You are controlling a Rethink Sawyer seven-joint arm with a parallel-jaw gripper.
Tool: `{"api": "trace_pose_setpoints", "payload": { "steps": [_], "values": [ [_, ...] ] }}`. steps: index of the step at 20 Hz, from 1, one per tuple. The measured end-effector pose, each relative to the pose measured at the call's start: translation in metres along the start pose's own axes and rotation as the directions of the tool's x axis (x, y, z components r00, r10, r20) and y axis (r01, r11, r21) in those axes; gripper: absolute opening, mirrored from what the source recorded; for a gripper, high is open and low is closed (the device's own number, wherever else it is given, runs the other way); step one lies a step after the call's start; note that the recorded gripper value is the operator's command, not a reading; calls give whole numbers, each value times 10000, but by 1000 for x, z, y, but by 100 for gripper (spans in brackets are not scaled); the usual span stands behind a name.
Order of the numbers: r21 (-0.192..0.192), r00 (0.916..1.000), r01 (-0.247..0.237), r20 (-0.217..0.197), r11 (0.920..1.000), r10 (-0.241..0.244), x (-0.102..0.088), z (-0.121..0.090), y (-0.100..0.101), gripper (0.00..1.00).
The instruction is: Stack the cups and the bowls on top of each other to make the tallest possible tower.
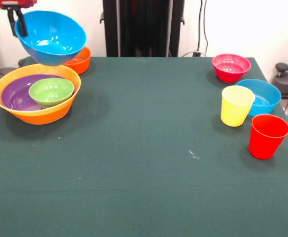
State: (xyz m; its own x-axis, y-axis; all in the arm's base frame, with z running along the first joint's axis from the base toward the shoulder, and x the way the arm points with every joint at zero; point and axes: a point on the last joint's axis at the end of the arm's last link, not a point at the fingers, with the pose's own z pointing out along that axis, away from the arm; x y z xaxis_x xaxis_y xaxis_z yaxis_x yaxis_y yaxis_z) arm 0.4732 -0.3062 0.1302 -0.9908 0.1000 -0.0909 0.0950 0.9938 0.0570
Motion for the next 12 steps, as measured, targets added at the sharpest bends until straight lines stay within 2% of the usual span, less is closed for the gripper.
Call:
{"api": "trace_pose_setpoints", "payload": {
  "steps": [12],
  "values": [
    [-182,9997,-103,218,9998,107,-11,21,-13,0]
  ]
}}
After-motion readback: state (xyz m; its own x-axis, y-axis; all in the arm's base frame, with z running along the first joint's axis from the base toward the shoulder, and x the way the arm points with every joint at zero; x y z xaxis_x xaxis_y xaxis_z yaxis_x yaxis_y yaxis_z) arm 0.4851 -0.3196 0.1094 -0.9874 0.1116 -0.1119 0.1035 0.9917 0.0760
